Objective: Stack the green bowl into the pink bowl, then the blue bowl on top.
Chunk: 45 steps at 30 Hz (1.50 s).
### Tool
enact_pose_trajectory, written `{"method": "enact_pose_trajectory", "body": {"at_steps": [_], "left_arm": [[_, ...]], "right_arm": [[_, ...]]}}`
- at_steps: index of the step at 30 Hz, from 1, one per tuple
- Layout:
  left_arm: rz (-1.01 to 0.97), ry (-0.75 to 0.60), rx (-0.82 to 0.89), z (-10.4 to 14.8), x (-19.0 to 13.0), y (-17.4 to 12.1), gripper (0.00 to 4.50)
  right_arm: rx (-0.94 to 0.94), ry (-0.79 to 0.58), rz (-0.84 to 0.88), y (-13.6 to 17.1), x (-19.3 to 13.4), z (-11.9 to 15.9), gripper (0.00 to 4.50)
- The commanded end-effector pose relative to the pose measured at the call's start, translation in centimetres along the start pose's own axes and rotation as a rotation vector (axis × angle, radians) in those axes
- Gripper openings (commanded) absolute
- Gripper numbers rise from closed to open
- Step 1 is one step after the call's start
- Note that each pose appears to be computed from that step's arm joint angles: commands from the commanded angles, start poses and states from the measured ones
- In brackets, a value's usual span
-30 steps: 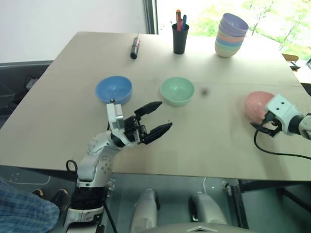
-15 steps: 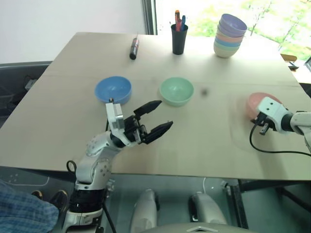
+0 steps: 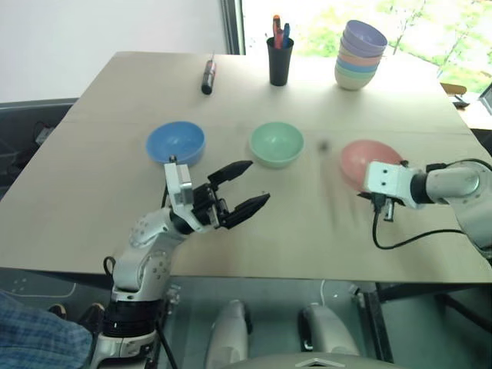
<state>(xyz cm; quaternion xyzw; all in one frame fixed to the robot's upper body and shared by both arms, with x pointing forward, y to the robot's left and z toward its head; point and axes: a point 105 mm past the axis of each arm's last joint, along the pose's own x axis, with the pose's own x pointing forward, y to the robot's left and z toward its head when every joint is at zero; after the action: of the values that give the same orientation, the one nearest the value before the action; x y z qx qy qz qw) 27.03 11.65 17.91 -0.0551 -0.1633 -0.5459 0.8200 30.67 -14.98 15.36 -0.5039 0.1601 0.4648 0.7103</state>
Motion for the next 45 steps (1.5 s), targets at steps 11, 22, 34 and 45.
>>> {"method": "enact_pose_trajectory", "body": {"at_steps": [11, 22, 34, 45], "left_arm": [[-0.008, -0.012, 0.032, 1.2, -0.1, -0.4, 4.50], [-0.017, -0.012, 0.035, 1.2, 0.3, -0.4, 4.50], [-0.024, -0.007, 0.043, 1.1, 0.4, 0.1, 4.50], [-0.047, -0.008, 0.038, 0.7, 0.9, 0.5, 4.50]], "right_arm": [[-0.226, -0.143, 0.180, 5.1, 4.5, 7.7, 0.62], [-0.073, -0.241, 0.158, 3.1, 2.0, 8.8, 4.47], [0.387, -0.641, -0.093, -1.6, -5.1, 10.0, 4.47], [0.521, -0.606, -0.240, -0.8, -6.5, 5.5, 4.47]]}}
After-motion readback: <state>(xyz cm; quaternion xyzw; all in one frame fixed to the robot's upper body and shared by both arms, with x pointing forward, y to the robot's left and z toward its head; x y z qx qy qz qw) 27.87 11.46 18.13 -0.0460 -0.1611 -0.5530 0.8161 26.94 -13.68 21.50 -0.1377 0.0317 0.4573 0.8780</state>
